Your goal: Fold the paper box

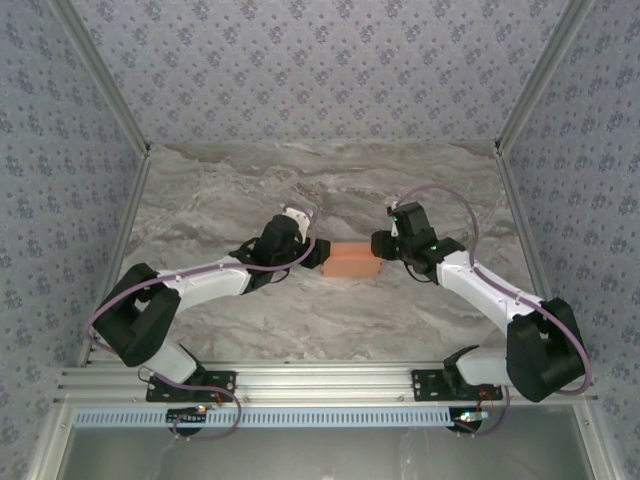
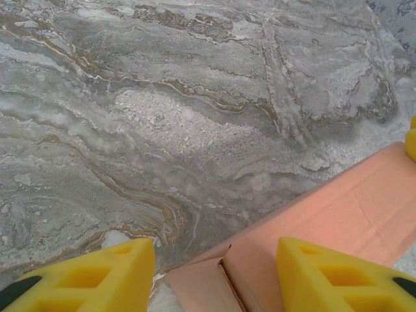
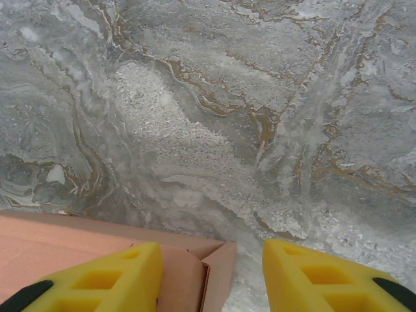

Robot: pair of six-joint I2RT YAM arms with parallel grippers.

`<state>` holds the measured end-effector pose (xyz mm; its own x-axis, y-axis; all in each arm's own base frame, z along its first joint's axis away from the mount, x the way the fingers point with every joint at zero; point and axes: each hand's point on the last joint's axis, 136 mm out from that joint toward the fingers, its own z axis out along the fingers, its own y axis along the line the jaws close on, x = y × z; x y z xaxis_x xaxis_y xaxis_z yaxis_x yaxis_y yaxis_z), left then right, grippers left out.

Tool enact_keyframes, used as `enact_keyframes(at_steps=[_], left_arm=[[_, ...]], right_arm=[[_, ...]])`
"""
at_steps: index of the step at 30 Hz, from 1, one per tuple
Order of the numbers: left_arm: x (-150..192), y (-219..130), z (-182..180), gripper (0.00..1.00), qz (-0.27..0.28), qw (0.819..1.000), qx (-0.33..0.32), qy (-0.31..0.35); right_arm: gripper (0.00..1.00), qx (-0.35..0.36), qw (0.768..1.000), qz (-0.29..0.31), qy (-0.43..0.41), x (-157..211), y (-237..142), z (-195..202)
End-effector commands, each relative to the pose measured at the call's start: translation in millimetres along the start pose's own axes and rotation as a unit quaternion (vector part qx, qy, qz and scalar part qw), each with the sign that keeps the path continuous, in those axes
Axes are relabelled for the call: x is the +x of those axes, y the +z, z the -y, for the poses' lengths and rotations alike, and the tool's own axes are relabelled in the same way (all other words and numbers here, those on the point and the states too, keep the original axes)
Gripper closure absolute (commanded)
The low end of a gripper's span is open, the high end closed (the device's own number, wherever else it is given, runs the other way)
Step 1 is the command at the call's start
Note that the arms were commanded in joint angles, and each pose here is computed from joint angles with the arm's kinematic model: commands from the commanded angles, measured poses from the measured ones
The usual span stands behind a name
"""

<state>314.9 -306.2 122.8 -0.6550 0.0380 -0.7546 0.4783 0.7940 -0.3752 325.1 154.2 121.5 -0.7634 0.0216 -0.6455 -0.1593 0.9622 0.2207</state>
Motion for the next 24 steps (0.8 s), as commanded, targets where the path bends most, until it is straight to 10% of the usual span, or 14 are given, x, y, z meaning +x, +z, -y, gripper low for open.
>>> enact_keyframes(at_steps=[1, 24], left_arm=[[25, 1, -11, 0.49, -0.034, 0.999, -0.021, 0.008], [19, -6, -14, 0.40, 0.007, 1.000, -0.026, -0.014]], right_arm=[[0.55, 0.001, 0.999, -0.047, 0.006, 34, 8, 8], [0.60, -0.048, 0.996, -0.061, 0.033, 68, 17, 3]])
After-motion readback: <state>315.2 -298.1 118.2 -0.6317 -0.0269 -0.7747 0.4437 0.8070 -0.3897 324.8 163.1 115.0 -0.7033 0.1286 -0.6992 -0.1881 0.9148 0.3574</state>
